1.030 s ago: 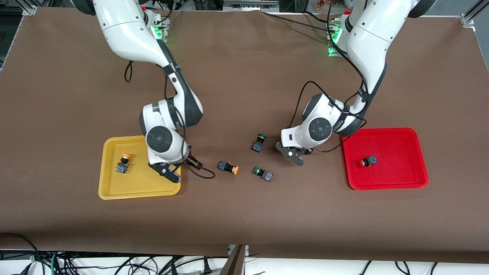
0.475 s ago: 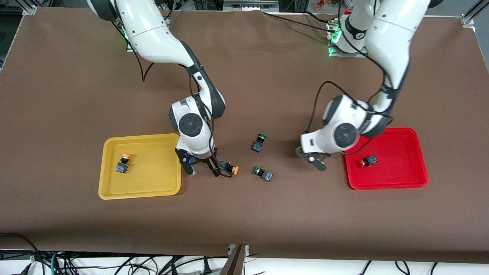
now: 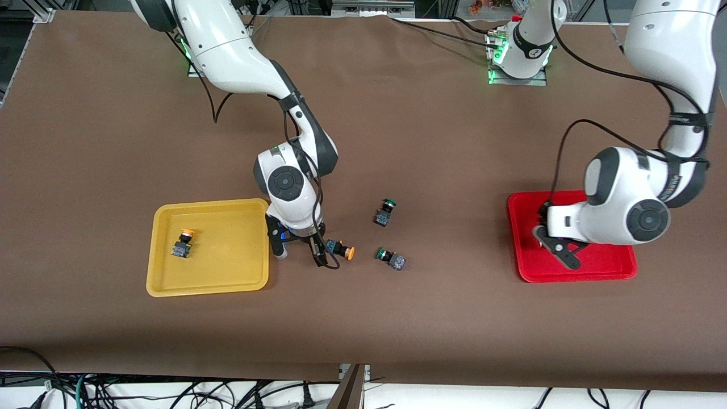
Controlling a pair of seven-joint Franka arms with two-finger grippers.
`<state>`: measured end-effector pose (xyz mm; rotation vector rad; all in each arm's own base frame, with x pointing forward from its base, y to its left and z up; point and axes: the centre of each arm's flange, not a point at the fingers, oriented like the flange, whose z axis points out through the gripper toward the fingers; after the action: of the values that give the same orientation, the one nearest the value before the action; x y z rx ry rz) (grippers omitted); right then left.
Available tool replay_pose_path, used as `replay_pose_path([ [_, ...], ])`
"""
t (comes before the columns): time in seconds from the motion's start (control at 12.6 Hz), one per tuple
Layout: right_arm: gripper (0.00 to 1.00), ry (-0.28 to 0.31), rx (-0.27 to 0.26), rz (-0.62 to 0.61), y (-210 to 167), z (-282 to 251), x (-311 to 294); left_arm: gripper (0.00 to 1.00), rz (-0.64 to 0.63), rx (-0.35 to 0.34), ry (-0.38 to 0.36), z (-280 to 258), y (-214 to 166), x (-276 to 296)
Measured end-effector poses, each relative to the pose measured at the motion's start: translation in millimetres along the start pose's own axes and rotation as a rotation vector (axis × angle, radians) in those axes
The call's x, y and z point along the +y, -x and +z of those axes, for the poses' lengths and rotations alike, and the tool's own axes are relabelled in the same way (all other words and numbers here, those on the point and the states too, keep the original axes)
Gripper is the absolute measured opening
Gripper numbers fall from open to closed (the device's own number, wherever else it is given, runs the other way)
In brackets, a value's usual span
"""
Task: Place red and yellow buttons in trays
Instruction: 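Lower the red button into the red tray and open the left gripper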
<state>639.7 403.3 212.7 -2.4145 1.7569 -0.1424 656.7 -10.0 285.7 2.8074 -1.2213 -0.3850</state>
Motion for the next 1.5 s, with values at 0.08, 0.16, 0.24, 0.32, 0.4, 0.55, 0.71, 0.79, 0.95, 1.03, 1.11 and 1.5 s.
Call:
replay_pose_path([
  [0.08, 1.0, -0.002, -0.007, 0.011, 7, -1, 0, 0.41, 0.019, -0.015, -0.006, 5, 13, -13],
  [0.16, 1.0, -0.003, -0.011, 0.02, 12, 0, 0, 0.41, 0.04, -0.031, -0.005, 13, 24, -24],
  [0.24, 1.0, -0.003, -0.012, 0.029, 15, 2, 1, 0.41, 0.065, -0.038, -0.004, 26, 33, -37],
  [0.32, 1.0, -0.001, -0.011, 0.034, 16, 5, 1, 0.41, 0.096, -0.029, -0.005, 43, 44, -53],
  [0.4, 1.0, 0.002, -0.01, 0.036, 15, 8, 2, 0.41, 0.124, -0.015, -0.004, 56, 55, -68],
  [0.55, 1.0, 0.0, -0.009, 0.037, 16, 15, 3, 0.41, 0.156, -0.006, 0.009, 72, 73, -86],
  [0.71, 1.0, -0.002, -0.014, 0.044, 20, 19, 3, 0.48, 0.163, -0.006, 0.015, 76, 77, -88],
  [0.79, 1.0, -0.005, -0.016, 0.048, 22, 19, 2, 0.58, 0.166, -0.006, 0.016, 76, 76, -88],
  [0.95, 1.0, -0.006, -0.015, 0.052, 23, 23, 1, 0.8, 0.176, 0.001, 0.01, 71, 72, -86],
  [1.03, 1.0, -0.007, -0.015, 0.053, 23, 26, 2, 0.93, 0.182, 0.009, 0.001, 63, 67, -84],
  [1.11, 1.0, -0.01, -0.015, 0.053, 23, 29, 3, 1.0, 0.182, 0.012, -0.003, 48, 62, -77],
  [1.5, 0.67, -0.017, -0.016, 0.044, 24, 38, 4, 1.0, -0.037, -0.016, -0.029, -65, 7, 23],
])
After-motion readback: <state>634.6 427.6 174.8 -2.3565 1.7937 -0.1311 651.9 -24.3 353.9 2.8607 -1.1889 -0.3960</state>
